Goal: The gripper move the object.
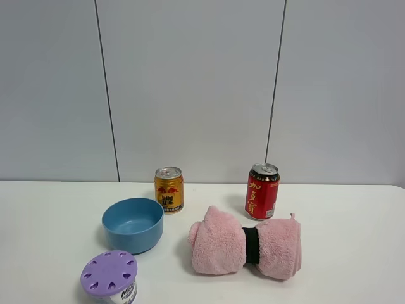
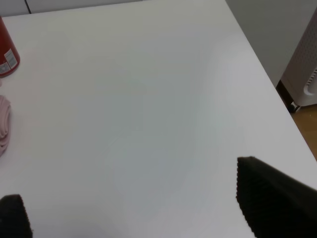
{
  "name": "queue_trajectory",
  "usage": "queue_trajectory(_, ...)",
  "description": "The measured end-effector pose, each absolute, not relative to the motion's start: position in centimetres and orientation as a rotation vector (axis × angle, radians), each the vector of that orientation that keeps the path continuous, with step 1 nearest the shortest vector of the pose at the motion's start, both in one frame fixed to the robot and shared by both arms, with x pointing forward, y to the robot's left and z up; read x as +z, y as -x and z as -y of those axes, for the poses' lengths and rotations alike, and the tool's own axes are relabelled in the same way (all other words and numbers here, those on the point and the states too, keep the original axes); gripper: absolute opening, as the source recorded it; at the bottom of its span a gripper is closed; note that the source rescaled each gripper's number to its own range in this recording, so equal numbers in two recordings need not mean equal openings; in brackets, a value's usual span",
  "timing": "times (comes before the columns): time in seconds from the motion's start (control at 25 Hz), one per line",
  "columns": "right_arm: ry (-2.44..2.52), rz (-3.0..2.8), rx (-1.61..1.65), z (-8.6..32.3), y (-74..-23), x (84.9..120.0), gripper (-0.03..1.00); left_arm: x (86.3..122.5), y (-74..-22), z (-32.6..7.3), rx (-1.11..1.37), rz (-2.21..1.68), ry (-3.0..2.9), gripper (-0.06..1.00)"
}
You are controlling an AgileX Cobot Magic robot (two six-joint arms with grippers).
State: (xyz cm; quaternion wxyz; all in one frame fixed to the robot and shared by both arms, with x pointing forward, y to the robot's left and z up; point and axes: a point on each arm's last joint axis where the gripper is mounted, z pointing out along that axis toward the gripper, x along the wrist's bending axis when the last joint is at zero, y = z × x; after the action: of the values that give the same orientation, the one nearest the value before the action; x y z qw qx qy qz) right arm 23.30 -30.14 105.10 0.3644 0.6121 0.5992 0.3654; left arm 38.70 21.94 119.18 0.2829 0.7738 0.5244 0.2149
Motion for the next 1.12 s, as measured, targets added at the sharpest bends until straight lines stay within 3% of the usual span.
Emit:
queue_trajectory(0.4, -1.575, -1.541, 0.94, 30.1, -23.3, 105.1, 1.0, 112.9, -28.9, -28.8, 0.526, -1.515, -1.84, 0.25)
queue_trajectory(0.72, -1.575, -1.541, 0.94, 30.1, -23.3, 105.1, 1.0, 106.2, -26.3, -30.0, 0.502, -1.437, -1.961, 0.25)
queue_trajectory(1.12, -1.575, -1.541, 0.94, 30.1, -23.3, 105.1, 1.0, 105.8, -26.3, -29.0, 0.548, -1.115, -1.98, 0.25)
